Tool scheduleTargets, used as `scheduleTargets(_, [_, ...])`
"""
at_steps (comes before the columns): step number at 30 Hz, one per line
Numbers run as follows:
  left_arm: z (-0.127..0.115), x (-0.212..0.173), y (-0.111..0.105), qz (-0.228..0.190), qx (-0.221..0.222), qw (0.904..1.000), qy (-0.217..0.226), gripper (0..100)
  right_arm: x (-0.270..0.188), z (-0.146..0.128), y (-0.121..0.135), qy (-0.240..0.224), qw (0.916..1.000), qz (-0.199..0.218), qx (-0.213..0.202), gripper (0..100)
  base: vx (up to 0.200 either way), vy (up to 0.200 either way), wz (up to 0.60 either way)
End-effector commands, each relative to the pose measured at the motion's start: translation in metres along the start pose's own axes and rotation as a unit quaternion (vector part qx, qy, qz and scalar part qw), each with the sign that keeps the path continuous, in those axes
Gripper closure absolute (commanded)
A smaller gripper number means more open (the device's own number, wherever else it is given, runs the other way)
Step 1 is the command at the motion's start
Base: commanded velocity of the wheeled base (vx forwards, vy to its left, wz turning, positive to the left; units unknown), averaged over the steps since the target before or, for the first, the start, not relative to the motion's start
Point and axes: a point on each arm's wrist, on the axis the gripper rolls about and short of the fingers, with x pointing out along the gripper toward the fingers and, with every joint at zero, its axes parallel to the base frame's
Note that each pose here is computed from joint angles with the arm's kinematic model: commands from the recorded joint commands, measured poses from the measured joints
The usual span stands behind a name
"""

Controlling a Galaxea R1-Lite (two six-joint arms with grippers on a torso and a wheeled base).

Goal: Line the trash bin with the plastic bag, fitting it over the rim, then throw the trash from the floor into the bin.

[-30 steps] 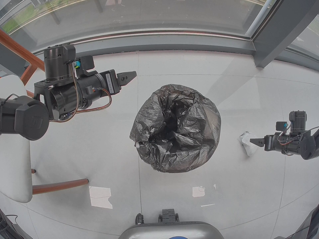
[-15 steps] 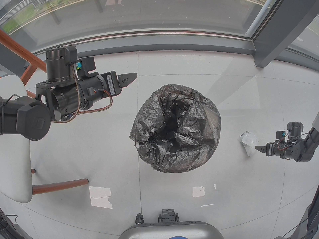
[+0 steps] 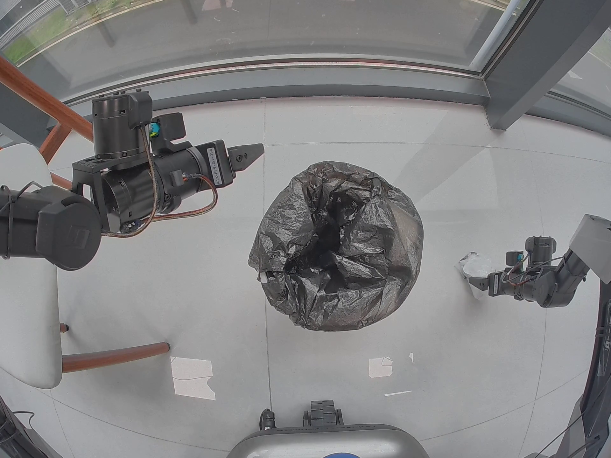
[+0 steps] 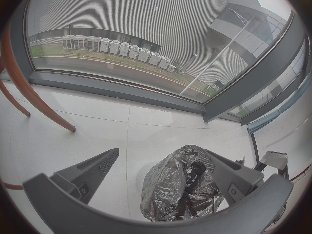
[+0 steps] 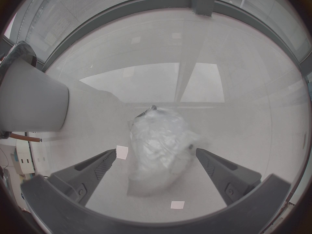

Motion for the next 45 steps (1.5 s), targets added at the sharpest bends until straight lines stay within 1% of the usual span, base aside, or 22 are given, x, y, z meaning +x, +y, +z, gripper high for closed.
scheduleTargets(1, [-0.001,0.001,0.0,-0.001,0.002,1.0,0.001,0,0.03,-0.013,0.007,0.013,0.9999,0.008,-0.006,0,0.0,0.0,0.0])
scheduleTargets(5, [-0.001,0.001,0.001,0.001,0.002,1.0,0.001,0,0.042,-0.011,0.01,0.006,0.9998,0.011,-0.013,0,0.0,0.0,0.0])
scheduleTargets(6, [0.0,0.0,0.0,0.001,0.002,1.0,0.0,0,0.043,-0.01,0.011,0.004,0.9998,0.012,-0.014,100,0.0,0.0,0.0])
scheduleTargets(10, [0.0,-0.001,0.0,0.001,0.002,1.0,0.001,0,0.044,-0.01,0.013,0.007,0.9998,0.015,-0.014,100,0.0,0.0,0.0])
scheduleTargets(12, [-0.004,-0.002,0.001,0.002,0.002,1.0,0.007,0,0.039,-0.011,0.013,0.027,0.9995,0.016,-0.008,100,0.0,0.0,0.0])
scheduleTargets(13, [-0.005,-0.002,0.002,0.003,0.003,1.0,0.009,0,0.036,-0.01,0.011,0.027,0.9995,0.014,-0.006,100,0.0,0.0,0.0])
scheduleTargets(16, [-0.007,-0.004,0.002,0.004,0.003,0.9999,0.011,0,0.013,0.009,0.011,0.008,0.9999,0.012,-0.008,100,0.0,0.0,0.0])
scheduleTargets(18, [-0.002,-0.011,0.0,0.001,0.003,1.0,0.003,0,-0.006,0.022,0.014,-0.006,0.9998,0.014,-0.01,100,0.0,0.0,0.0])
scheduleTargets(20, [-0.001,-0.014,0.0,0.0,0.003,1.0,0.002,0,-0.032,0.039,0.02,-0.029,0.9992,0.024,-0.015,100,0.0,0.0,0.0])
scheduleTargets(21, [-0.001,-0.014,0.0,0.0,0.004,1.0,0.003,0,-0.039,0.044,0.022,-0.034,0.9988,0.029,-0.017,100,0.0,0.0,0.0])
scheduleTargets(22, [-0.002,-0.015,0.0,0.0,0.004,1.0,0.004,0,-0.055,0.054,0.028,-0.042,0.9981,0.04,-0.02,100,0.0,0.0,0.0])
scheduleTargets(24, [-0.003,-0.015,0.0,0.001,0.003,1.0,0.006,0,-0.085,0.068,0.04,-0.045,0.9974,0.052,-0.022,100,0.0,0.0,0.0])
scheduleTargets(26, [-0.002,-0.018,0.0,0.0,0.003,1.0,0.005,0,-0.118,0.082,0.058,-0.044,0.9961,0.07,-0.029,100,0.0,0.0,0.0])
scheduleTargets(28, [0.0,-0.021,-0.001,-0.002,0.004,1.0,0.001,0,-0.141,0.093,0.076,-0.047,0.9941,0.09,-0.037,100,0.0,0.0,0.0])
scheduleTargets(32, [0.0,-0.022,-0.001,-0.002,0.005,1.0,0.001,0,-0.182,0.117,0.118,-0.071,0.987,0.137,-0.043,100,0.0,0.0,0.0])
scheduleTargets(33, [0.0,-0.022,-0.001,-0.002,0.005,1.0,0.001,0,-0.185,0.118,0.121,-0.071,0.9865,0.142,-0.042,100,0.0,0.0,0.0])
scheduleTargets(34, [0.0,-0.022,-0.001,-0.002,0.006,1.0,0.001,0,-0.201,0.125,0.141,-0.07,0.9828,0.166,-0.042,100,0.0,0.0,0.0])
scheduleTargets(38, [0.0,-0.021,-0.001,-0.003,0.007,1.0,-0.001,0,-0.234,0.133,0.179,-0.052,0.9732,0.215,-0.061,100,0.0,0.0,0.0])
scheduleTargets(41, [0.0,-0.021,-0.001,-0.003,0.013,0.9999,-0.001,0,-0.246,0.137,0.197,-0.044,0.9673,0.238,-0.075,100,0.0,0.0,0.0])
scheduleTargets(45, [0.001,-0.021,-0.002,-0.004,0.015,0.9999,0.0,0,-0.249,0.136,0.22,-0.039,0.9606,0.261,-0.088,100,0.0,0.0,0.0])
